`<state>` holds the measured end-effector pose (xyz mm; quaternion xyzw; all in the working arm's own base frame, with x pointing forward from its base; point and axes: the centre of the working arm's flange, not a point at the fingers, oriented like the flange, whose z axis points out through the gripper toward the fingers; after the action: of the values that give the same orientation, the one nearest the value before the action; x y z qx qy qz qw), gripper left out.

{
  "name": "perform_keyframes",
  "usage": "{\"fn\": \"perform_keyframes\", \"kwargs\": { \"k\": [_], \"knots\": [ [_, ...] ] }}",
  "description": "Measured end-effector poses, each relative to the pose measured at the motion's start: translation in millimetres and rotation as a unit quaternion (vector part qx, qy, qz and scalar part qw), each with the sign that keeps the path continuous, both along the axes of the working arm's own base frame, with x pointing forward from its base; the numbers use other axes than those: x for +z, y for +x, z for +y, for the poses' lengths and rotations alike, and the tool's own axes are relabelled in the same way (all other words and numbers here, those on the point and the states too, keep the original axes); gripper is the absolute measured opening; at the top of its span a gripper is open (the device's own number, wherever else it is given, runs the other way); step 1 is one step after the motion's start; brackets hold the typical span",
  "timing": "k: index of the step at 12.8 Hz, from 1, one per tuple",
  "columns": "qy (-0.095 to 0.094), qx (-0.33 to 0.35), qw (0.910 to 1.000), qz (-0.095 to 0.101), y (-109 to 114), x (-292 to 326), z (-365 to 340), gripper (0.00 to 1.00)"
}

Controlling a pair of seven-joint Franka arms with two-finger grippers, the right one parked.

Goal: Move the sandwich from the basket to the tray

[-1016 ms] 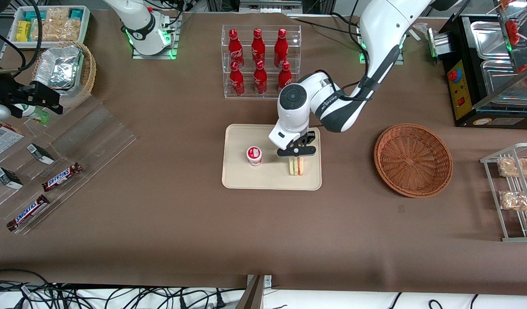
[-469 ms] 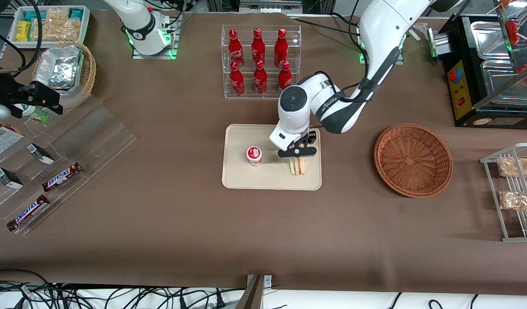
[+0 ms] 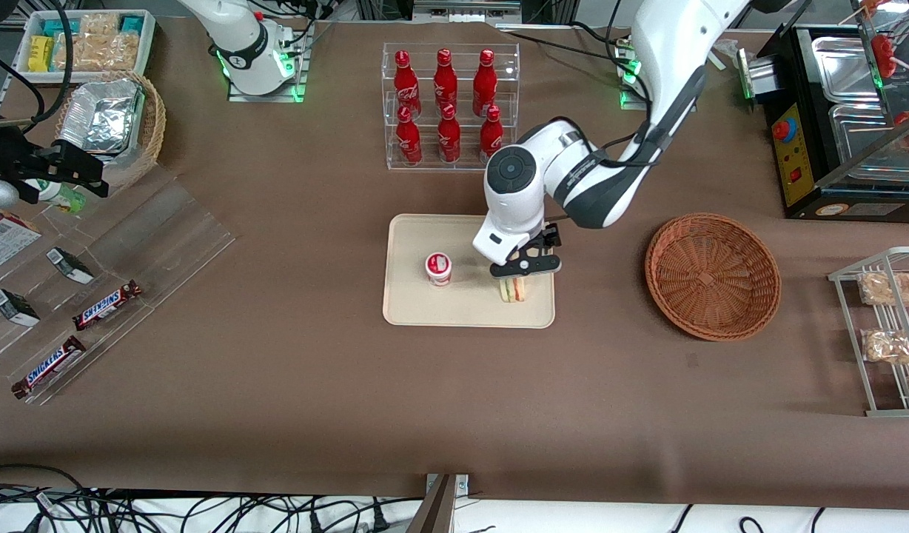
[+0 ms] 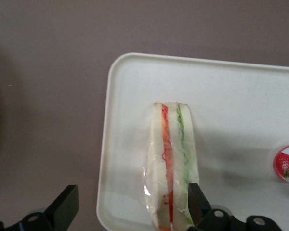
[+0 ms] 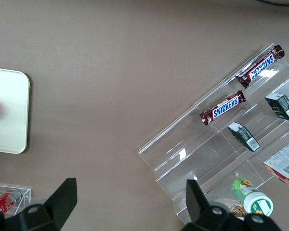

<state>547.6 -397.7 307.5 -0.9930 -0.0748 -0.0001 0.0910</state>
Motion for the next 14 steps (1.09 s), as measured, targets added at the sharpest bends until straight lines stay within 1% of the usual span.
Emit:
{"fn": "perform_keyframes", "kwargs": {
  "k": [1,3,4,5,7,9,12,14],
  "knots": [
    [0.004,0.008,0.9999,-0.006,6.6,20.0,5.2,1.0],
    [0.001,0.024,0.9996,-0.012,20.1,50.1,18.3,1.0],
    [-0.002,0.026,0.9996,-0.007,26.6,63.9,26.5,1.0],
    [-0.008,0.024,0.9997,0.003,34.2,79.3,37.7,1.0],
    [-0.022,0.018,0.9994,0.02,53.6,117.3,68.9,1.0],
    [-0.035,0.017,0.9988,0.031,71.4,148.8,103.0,1.0],
    [-0.059,0.001,0.9969,0.051,90.1,181.1,160.2,1.0],
    [-0.069,-0.012,0.9961,0.055,97.1,201.6,203.2,1.0]
  ]
}}
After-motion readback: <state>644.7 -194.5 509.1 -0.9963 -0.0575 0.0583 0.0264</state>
